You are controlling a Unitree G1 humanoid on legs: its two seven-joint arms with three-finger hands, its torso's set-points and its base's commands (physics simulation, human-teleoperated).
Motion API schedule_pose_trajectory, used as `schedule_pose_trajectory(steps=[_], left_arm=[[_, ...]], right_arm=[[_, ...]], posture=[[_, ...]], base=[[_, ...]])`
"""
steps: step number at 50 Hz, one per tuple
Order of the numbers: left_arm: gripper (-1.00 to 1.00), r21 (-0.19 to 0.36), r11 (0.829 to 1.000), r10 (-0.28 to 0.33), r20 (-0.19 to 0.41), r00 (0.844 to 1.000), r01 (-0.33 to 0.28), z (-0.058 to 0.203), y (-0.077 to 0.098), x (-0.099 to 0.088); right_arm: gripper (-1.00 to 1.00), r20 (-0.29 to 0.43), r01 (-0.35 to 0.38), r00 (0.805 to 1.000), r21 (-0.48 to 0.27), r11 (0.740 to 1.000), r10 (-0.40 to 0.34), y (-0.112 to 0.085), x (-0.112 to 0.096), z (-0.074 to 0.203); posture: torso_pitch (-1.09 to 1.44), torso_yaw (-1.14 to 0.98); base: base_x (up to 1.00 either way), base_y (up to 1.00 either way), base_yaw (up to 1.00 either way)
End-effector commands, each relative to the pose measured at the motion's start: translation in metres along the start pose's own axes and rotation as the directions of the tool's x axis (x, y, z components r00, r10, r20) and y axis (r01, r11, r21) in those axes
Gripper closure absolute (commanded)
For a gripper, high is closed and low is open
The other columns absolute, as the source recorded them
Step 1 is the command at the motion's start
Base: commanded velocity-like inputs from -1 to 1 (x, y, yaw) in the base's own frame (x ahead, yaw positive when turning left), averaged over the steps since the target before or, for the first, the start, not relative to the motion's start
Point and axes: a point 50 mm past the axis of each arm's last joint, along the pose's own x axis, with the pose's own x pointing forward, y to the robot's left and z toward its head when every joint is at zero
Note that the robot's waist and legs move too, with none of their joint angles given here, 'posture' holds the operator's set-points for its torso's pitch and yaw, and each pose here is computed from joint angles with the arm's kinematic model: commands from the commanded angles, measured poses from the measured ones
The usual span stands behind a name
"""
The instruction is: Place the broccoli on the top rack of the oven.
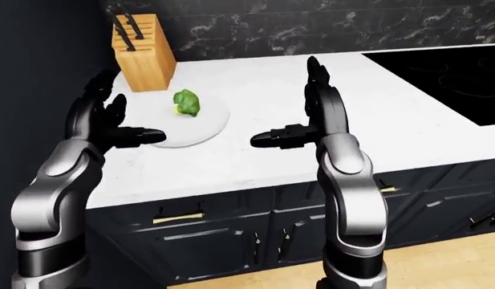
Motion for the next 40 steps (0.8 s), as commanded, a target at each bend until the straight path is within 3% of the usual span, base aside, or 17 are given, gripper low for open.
schedule_pose_trajectory(steps=[1, 24, 32, 40], left_arm=[[-1.00, 0.006, 1.000, 0.005, 0.081, 0.997, -0.005, 0.0179, 0.0016, -0.0008], [-1.00, 0.013, 1.000, 0.001, 0.083, 0.997, -0.002, 0.0199, 0.0000, -0.0001], [-1.00, 0.011, 1.000, 0.000, 0.084, 0.996, -0.001, 0.0199, 0.0004, -0.0006], [-1.00, 0.010, 1.000, -0.002, 0.085, 0.996, 0.001, 0.0158, 0.0003, -0.0011]], right_arm=[[-1.00, 0.070, 0.007, 0.998, -0.005, 1.000, -0.007, -0.0006, -0.0020, 0.0143], [-1.00, 0.070, -0.009, 0.997, -0.002, 1.000, 0.009, 0.0014, -0.0018, 0.0091], [-1.00, 0.068, -0.007, 0.998, -0.010, 1.000, 0.008, 0.0016, -0.0012, 0.0091], [-1.00, 0.067, -0.007, 0.998, -0.028, 1.000, 0.009, 0.0026, -0.0001, 0.0104]], posture=[[0.00, 0.00], [0.00, 0.00], [0.00, 0.00], [0.00, 0.00]], base=[[0.04, 0.23, 0.00], [0.02, 0.10, 0.00], [-0.01, 0.00, 0.72], [0.00, 0.00, 0.00]])
